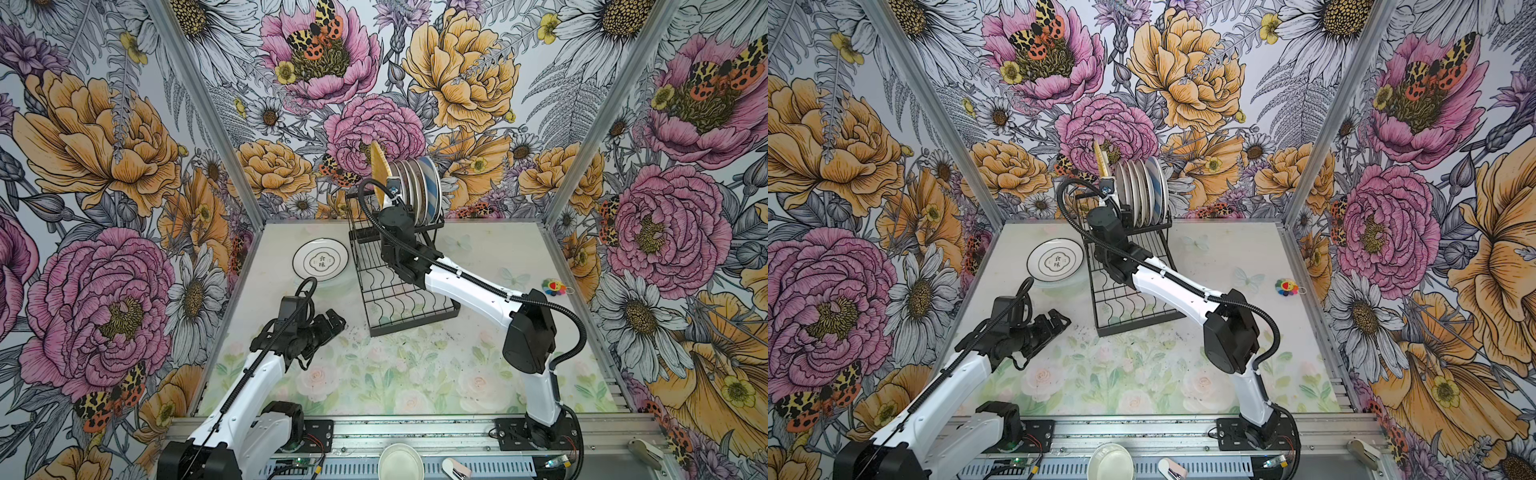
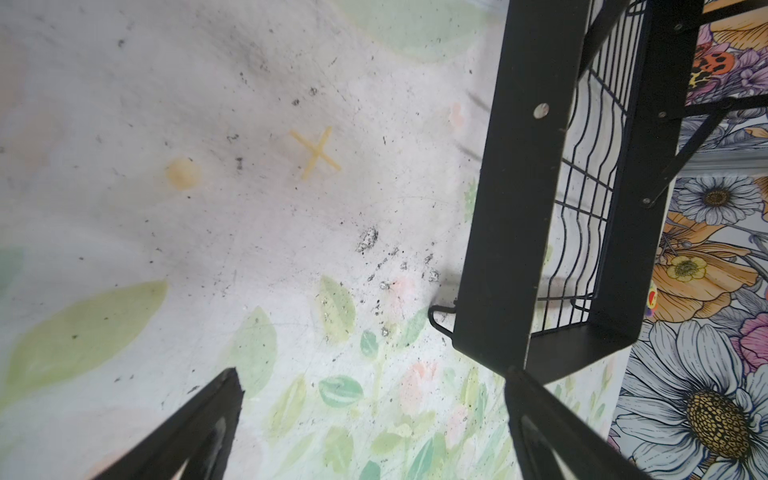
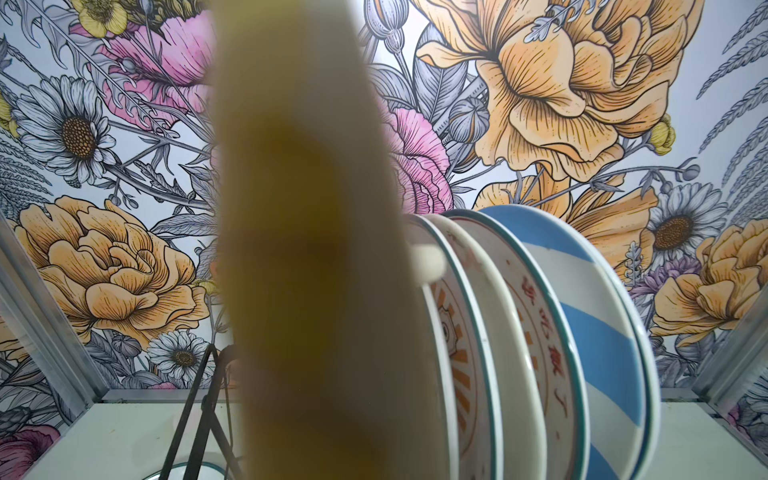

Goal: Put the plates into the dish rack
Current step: 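Carry the upright bamboo tray with the right gripper into the rack beside the plates, then lower the bamboo tray into a rack slot beside the plates with the right gripper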

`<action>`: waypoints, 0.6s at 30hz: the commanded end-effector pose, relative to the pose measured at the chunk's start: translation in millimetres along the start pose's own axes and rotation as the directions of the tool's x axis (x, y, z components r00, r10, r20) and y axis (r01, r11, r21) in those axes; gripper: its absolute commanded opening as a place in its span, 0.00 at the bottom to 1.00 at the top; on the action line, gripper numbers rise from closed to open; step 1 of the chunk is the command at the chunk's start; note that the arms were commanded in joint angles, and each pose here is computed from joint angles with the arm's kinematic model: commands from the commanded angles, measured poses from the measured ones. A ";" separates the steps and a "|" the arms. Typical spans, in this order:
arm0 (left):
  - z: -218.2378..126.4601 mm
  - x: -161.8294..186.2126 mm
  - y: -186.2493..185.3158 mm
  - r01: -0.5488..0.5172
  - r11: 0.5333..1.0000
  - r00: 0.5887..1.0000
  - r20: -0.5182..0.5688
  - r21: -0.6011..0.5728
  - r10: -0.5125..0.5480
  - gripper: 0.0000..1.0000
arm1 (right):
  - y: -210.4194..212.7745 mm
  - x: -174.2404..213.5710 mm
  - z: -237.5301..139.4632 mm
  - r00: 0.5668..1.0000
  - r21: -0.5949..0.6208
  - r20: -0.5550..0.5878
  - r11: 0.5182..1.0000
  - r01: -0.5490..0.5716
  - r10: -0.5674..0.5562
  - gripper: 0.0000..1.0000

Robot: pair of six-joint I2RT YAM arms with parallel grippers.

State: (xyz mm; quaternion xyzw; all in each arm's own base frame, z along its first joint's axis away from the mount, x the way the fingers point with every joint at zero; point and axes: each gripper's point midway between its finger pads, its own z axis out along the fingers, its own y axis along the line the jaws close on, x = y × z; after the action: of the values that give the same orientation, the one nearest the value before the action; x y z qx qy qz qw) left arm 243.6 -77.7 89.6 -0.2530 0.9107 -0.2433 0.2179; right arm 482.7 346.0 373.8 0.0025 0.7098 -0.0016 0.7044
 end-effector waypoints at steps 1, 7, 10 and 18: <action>1.7 0.1 -2.8 -0.021 0.999 1.000 -0.002 0.027 0.021 0.99 | -12.3 -33.9 3.0 0.992 0.044 0.077 0.993 -0.106 0.102 0.00; 2.0 0.2 -2.6 -0.023 0.999 1.000 -0.004 0.026 0.023 0.99 | -15.8 -23.8 10.6 0.993 0.070 0.065 0.992 -0.103 0.098 0.00; 2.2 -0.1 -2.6 -0.023 0.999 1.000 -0.003 0.025 0.023 0.99 | -15.3 -16.9 15.1 0.994 0.068 0.051 0.992 -0.103 0.100 0.00; 2.2 -0.4 -1.8 -0.021 1.000 1.000 -0.001 0.023 0.021 0.99 | -9.8 -8.1 21.2 0.994 0.053 0.035 0.993 -0.107 0.105 0.00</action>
State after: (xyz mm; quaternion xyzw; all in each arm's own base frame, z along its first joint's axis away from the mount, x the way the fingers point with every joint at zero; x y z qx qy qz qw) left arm 243.6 -78.9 89.7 -0.2516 0.9105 -0.2463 0.2169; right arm 502.7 339.4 344.5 0.0189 0.7245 -0.0209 0.6887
